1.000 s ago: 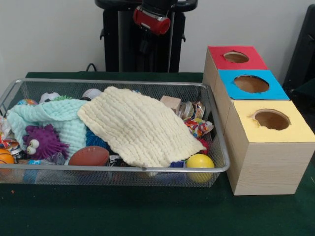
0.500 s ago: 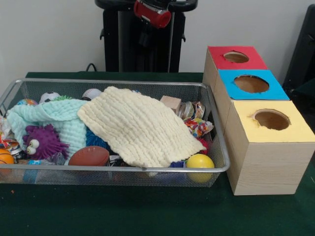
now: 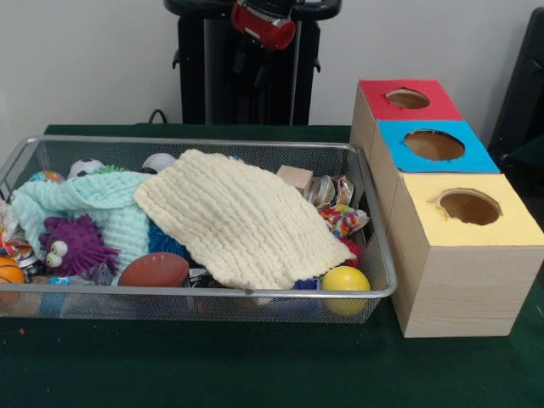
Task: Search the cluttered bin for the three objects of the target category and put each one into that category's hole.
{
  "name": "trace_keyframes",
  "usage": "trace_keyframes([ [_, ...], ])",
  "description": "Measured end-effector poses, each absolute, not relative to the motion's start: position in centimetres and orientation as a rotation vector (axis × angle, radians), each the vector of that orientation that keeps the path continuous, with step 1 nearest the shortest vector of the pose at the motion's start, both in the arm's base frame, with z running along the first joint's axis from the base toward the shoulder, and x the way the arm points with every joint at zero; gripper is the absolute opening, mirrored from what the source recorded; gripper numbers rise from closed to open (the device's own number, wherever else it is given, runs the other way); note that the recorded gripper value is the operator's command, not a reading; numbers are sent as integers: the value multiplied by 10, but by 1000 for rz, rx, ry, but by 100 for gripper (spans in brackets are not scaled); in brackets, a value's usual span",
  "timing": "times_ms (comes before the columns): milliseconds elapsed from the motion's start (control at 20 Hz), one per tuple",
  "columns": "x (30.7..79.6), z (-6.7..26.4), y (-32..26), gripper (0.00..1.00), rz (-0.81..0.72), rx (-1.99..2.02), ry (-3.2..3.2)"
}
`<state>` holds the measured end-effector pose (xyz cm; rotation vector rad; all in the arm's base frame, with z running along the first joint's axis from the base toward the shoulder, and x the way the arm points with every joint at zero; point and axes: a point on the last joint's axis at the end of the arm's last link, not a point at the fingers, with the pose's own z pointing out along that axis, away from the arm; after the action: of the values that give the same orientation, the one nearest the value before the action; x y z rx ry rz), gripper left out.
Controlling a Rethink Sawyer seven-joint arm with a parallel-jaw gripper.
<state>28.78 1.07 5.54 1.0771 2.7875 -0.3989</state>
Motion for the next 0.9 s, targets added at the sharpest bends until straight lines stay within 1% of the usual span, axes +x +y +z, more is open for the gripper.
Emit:
trace_keyframes([
  [500,302,58,8,100,-388,1073,2770],
  [900,336,48,0,100,-339,1051,2732],
])
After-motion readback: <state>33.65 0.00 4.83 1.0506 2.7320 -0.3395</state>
